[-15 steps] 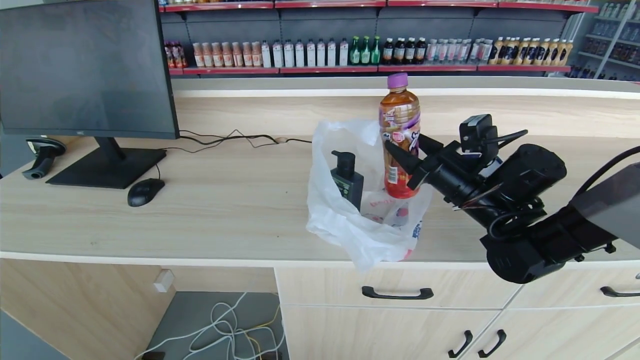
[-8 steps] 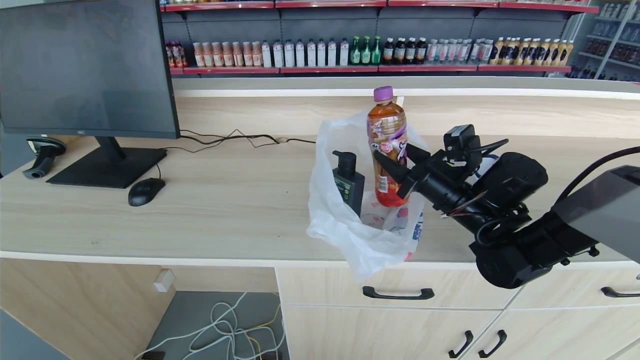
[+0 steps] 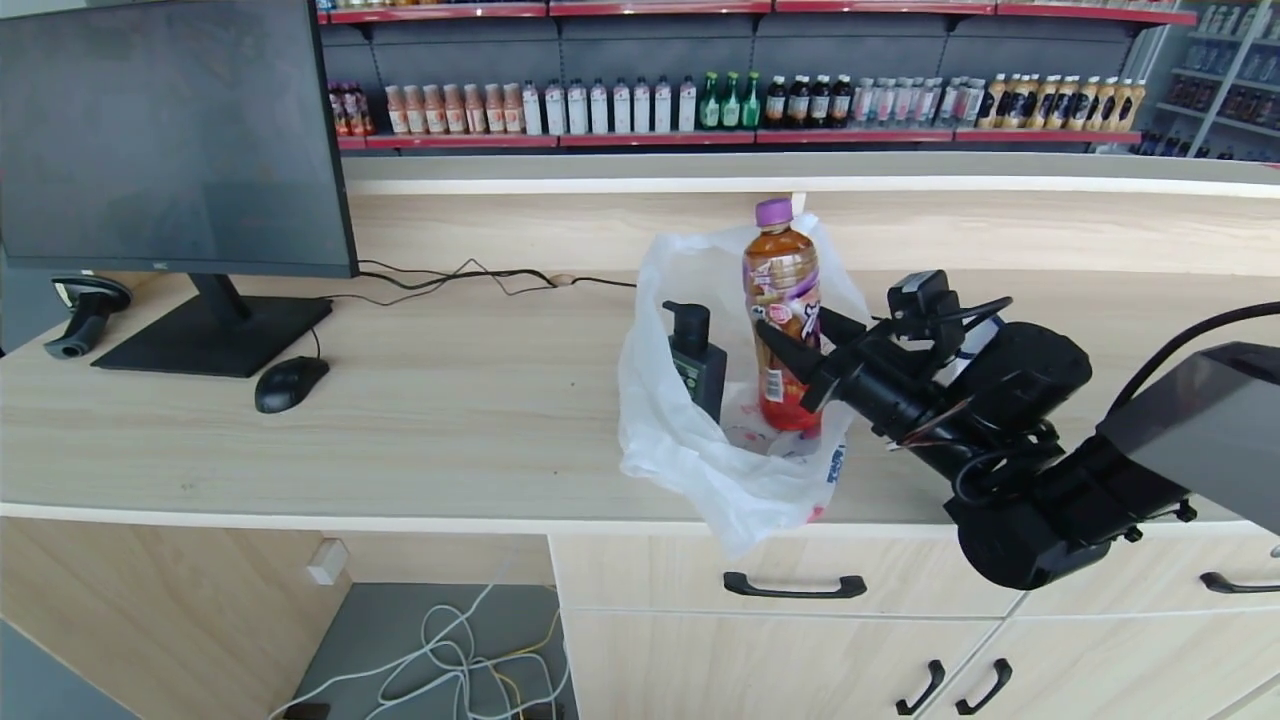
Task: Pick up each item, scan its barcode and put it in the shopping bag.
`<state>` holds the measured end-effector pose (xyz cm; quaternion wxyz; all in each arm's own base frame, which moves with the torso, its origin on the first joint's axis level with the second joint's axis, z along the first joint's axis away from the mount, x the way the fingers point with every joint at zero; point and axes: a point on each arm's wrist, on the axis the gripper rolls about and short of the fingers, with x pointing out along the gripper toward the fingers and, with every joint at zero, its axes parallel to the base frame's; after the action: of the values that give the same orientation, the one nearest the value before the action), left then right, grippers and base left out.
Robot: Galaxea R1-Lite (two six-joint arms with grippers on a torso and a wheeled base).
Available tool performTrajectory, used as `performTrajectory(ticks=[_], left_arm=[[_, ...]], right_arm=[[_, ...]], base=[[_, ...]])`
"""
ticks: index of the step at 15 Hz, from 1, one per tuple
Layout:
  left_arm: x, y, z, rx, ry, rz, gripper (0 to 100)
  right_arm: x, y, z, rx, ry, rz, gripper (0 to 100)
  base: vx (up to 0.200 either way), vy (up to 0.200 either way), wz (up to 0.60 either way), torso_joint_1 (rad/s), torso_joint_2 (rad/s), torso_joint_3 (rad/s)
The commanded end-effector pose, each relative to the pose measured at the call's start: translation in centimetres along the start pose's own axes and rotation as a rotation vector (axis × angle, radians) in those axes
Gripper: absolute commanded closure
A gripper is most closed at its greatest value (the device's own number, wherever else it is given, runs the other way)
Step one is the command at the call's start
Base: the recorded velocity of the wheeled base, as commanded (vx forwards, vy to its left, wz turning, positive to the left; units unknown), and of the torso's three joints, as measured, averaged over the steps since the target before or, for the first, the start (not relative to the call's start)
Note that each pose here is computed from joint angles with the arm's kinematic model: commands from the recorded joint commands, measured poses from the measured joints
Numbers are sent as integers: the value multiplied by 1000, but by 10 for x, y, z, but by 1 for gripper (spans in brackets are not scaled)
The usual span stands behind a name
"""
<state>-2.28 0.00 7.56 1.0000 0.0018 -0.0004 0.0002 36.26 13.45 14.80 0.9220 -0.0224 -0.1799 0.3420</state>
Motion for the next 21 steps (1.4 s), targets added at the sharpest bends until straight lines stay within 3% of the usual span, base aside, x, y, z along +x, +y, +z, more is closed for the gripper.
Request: performTrajectory(ticks=[1, 10, 21], left_arm=[[0, 0, 0, -1, -1, 0, 0], [0, 0, 0, -1, 1, 1, 0], [0, 0, 0, -1, 1, 0, 0]], right_arm=[[-3, 0, -6, 8, 25, -1, 100], [-15, -7, -16, 11, 78, -26, 100], [-21, -10, -3, -3, 61, -38, 100]], base=[[0, 0, 0, 0, 0, 0], [0, 0, 0, 0, 0, 0], [0, 0, 0, 0, 0, 0]])
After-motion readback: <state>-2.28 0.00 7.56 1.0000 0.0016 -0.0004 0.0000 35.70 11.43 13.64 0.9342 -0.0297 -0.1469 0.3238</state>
